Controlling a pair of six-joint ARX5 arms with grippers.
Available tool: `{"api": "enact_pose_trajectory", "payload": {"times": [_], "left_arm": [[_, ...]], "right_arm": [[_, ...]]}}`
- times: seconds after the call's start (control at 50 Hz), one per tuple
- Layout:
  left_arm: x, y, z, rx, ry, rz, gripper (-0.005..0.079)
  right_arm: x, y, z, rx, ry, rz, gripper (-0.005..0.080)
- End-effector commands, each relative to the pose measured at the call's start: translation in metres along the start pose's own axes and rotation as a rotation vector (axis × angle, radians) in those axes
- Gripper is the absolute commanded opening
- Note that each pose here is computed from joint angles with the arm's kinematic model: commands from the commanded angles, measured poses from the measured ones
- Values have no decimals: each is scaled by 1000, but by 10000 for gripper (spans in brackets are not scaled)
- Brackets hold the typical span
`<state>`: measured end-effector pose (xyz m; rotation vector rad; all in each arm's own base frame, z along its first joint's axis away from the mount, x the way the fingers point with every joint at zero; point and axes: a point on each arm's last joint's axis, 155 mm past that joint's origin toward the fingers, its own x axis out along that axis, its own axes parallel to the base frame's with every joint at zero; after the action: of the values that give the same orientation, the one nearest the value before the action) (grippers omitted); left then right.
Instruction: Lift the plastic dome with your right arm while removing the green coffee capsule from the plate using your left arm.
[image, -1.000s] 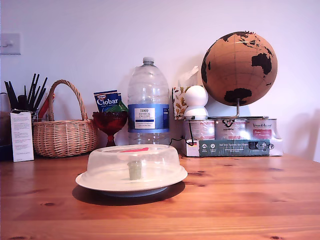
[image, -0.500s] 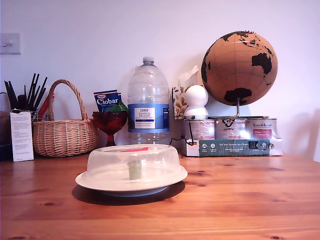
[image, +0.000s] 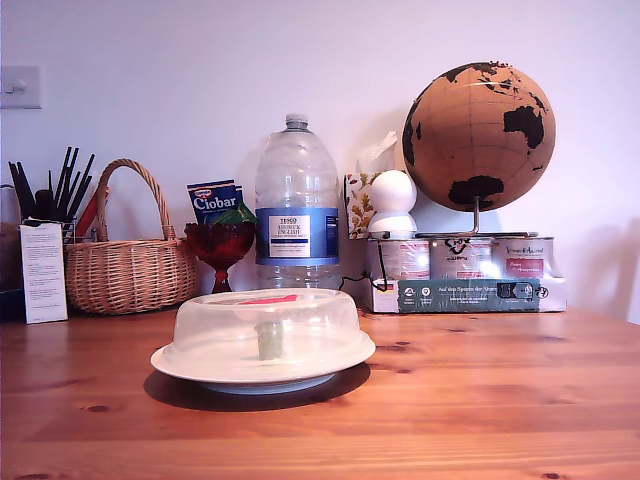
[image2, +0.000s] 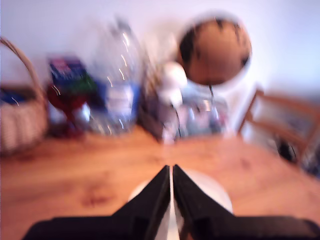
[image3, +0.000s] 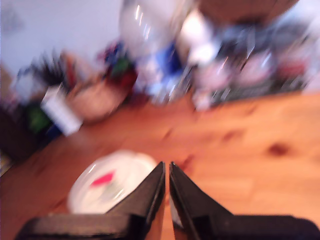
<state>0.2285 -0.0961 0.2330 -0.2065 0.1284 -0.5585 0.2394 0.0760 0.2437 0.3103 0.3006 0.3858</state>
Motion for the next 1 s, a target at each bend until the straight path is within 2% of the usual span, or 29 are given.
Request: {"api": "enact_pose_trajectory", "payload": {"times": [0.0,0.28,0.44,0.66,0.98], "left_arm": [[5,-1,-1,35,25,-18,-21],[33,5,-19,80,158,-59,-21],[52,6,-34,146,206,-104,-21],[80,7,-45,185,218,-155,-21],[116,-4,-63,206,222,-240,-21]], "right_arm": [[5,9,8,5,25,36,-11],[43,29,14,63,218,141,-11],[69,40,8,86,318,195,-11],[109,52,-10,99,450,234,-11],[156,81,-19,50,535,310,-11]]}}
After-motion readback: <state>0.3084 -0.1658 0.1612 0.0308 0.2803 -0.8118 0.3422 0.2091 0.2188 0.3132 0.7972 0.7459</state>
